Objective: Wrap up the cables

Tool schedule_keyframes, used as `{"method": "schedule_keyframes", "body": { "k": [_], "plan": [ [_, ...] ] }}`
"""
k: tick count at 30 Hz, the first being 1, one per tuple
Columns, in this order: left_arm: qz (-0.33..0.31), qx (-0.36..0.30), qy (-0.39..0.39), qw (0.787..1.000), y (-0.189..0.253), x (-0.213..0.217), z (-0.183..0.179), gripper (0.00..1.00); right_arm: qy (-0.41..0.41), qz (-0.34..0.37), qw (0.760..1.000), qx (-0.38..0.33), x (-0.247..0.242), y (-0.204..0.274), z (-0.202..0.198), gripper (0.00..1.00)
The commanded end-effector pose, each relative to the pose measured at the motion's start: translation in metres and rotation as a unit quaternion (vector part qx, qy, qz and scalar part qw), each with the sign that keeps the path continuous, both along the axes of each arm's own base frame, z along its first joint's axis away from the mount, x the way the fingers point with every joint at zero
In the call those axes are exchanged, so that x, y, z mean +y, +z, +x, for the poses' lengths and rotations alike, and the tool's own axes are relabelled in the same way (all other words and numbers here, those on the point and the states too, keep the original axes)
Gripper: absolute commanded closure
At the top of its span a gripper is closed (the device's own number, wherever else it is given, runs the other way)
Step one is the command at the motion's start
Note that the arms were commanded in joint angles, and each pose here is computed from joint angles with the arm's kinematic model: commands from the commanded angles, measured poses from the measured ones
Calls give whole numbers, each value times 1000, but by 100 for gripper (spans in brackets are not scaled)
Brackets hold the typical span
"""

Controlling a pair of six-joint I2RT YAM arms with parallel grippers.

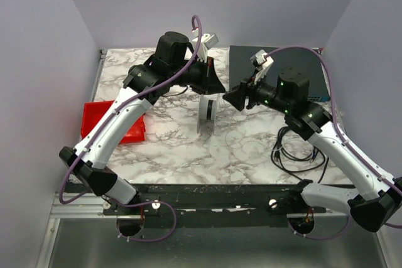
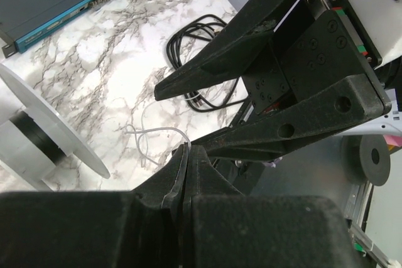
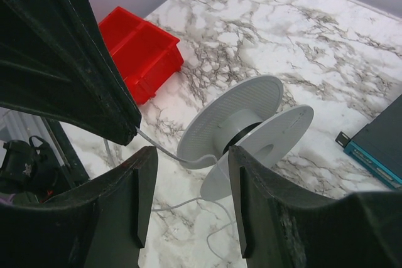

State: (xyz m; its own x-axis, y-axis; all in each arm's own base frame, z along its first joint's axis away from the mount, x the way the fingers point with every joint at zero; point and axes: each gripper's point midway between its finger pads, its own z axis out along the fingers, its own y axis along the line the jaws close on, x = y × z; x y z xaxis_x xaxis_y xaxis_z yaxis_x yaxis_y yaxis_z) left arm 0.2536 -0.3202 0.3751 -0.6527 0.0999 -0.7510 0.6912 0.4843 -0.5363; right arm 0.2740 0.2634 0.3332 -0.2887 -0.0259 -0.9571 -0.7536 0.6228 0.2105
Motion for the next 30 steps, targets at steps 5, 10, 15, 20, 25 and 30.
{"method": "schedule_keyframes", "body": {
  "k": [5, 10, 15, 20, 25, 30],
  "plan": [
    [-30, 5, -24, 999, -1, -6, -6, 100, 3, 9, 1000, -13, 9, 12, 11, 62],
    [-68, -4, -22, 997, -8, -9, -9, 87, -11, 7, 1000, -6, 6, 21, 12, 99],
    [-115, -14, 5, 993, -19, -12, -3, 62, -32, -2, 999, 21, -2, 23, 10, 99],
    [-130, -36, 29, 990, -22, -12, 1, 55, -57, -13, 997, 55, -6, 18, 12, 99],
    [-133, -41, 46, 989, -28, -8, 1, 55, -142, -61, 984, 84, -28, -8, 32, 99],
    [-111, -67, 96, 987, -20, 17, -1, 55, -283, -128, 938, 154, -77, -82, 37, 81]
  ]
}}
